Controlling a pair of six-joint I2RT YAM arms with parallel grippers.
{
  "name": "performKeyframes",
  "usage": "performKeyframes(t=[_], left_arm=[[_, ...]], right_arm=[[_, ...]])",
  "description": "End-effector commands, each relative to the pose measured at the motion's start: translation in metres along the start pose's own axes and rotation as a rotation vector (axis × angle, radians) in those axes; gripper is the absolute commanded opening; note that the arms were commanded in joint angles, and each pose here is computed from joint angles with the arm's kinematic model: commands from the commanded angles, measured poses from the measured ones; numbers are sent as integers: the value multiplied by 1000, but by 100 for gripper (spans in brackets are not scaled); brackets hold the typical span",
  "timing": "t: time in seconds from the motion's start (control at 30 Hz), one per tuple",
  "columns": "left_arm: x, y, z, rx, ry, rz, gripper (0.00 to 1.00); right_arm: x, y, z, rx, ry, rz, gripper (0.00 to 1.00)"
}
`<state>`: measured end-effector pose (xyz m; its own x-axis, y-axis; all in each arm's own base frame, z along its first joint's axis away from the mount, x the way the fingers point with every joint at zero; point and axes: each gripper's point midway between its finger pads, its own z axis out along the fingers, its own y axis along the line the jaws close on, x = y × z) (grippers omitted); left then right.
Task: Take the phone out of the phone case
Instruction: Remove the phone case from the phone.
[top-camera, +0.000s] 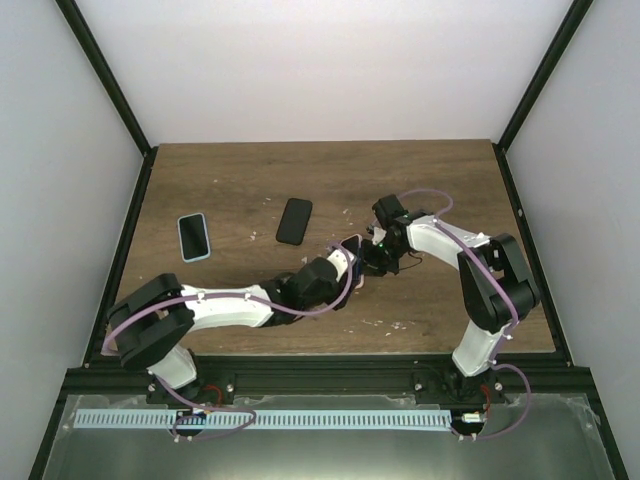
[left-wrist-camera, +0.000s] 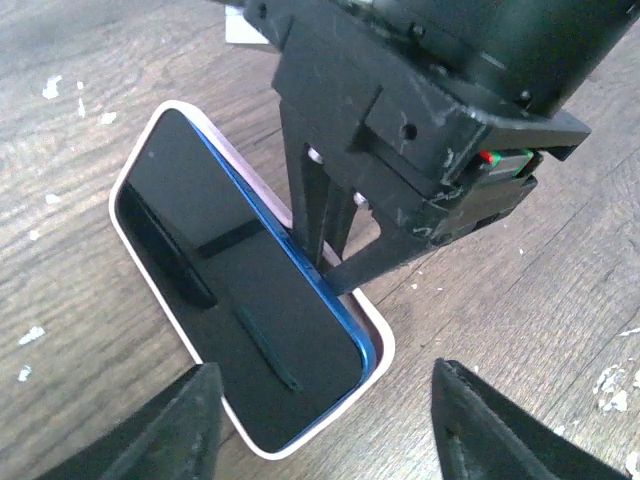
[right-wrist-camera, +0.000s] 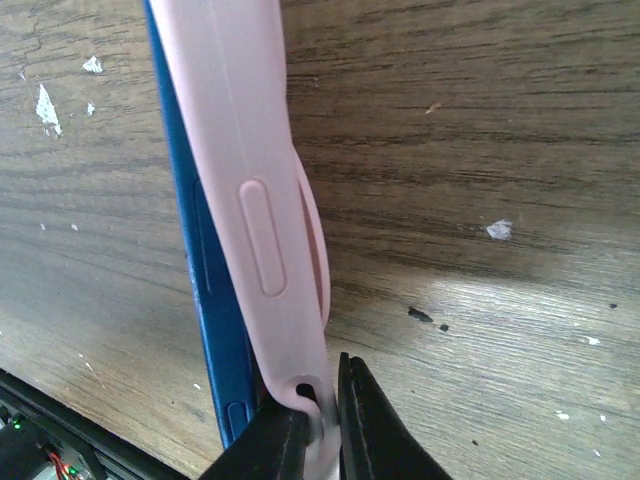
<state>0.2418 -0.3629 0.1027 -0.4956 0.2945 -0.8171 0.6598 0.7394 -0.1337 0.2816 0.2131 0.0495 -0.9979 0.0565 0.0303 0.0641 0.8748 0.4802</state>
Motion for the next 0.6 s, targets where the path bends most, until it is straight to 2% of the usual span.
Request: performKeyframes(t=[0.0, 0.23, 0.57], left_arm=[[-3, -7, 8, -16, -24, 64, 53], [2, 3, 10, -129, -22, 130, 46], [1, -1, 20, -135, -10, 187, 52]], right_arm=[[-2, -4, 8, 21, 12, -8, 1], [-1, -5, 5, 23, 1, -9, 1], [-5, -4, -5, 33, -43, -25, 1]])
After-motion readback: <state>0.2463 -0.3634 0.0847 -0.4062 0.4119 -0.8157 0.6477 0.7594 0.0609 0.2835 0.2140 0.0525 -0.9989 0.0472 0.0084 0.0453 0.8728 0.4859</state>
